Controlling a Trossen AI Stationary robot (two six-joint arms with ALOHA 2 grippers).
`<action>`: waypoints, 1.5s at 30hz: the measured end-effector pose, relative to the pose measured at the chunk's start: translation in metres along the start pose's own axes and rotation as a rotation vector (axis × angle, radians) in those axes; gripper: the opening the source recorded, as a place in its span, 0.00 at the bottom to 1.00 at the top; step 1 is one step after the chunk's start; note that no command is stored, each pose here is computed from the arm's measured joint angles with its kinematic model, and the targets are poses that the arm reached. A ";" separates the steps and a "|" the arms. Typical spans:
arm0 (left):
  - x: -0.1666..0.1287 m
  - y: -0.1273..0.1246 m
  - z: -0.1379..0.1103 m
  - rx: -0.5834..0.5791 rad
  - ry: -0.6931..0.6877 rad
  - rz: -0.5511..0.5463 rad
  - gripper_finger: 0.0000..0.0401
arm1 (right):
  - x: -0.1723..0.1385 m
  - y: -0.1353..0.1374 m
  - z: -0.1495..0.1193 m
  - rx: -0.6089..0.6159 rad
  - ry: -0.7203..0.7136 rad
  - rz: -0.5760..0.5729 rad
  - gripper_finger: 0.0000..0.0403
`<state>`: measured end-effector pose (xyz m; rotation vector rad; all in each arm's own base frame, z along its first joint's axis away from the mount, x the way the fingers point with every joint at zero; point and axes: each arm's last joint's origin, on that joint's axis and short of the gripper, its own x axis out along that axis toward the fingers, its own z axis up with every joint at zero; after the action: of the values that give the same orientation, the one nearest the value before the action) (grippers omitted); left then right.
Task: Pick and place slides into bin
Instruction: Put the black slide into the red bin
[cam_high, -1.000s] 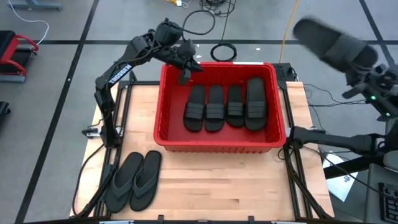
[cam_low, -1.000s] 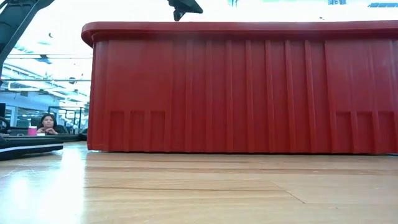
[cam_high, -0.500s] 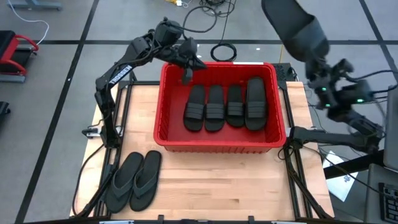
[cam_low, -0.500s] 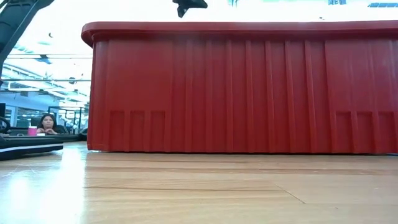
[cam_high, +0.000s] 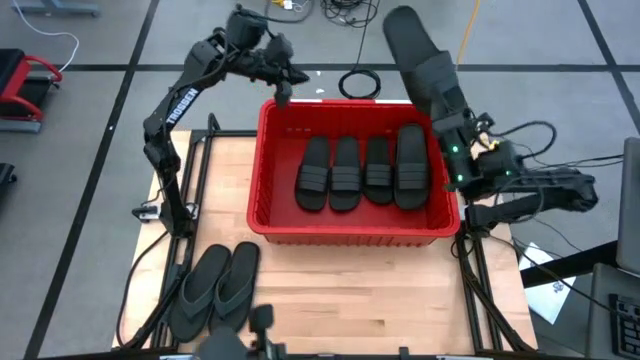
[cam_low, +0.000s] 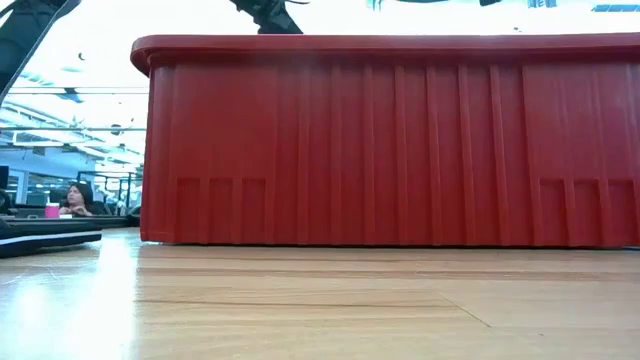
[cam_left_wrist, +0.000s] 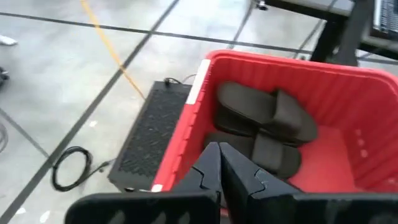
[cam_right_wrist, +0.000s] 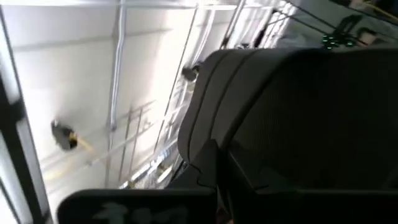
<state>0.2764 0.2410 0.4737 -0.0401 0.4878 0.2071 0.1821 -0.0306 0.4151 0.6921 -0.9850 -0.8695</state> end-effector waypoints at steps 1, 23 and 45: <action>-0.004 0.004 0.000 -0.004 -0.004 0.014 0.01 | -0.002 0.001 -0.004 0.015 -0.011 -0.023 0.00; -0.068 0.019 0.017 0.025 -0.223 0.156 0.00 | -0.053 -0.011 -0.106 0.089 0.052 -0.435 0.00; -0.113 -0.002 0.029 0.049 -0.352 0.138 0.01 | -0.044 -0.073 -0.189 0.149 -0.084 -0.479 0.00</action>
<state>0.1925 0.2200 0.5527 0.0777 0.1444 0.3308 0.3194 -0.0074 0.2614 1.0507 -0.9806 -1.2589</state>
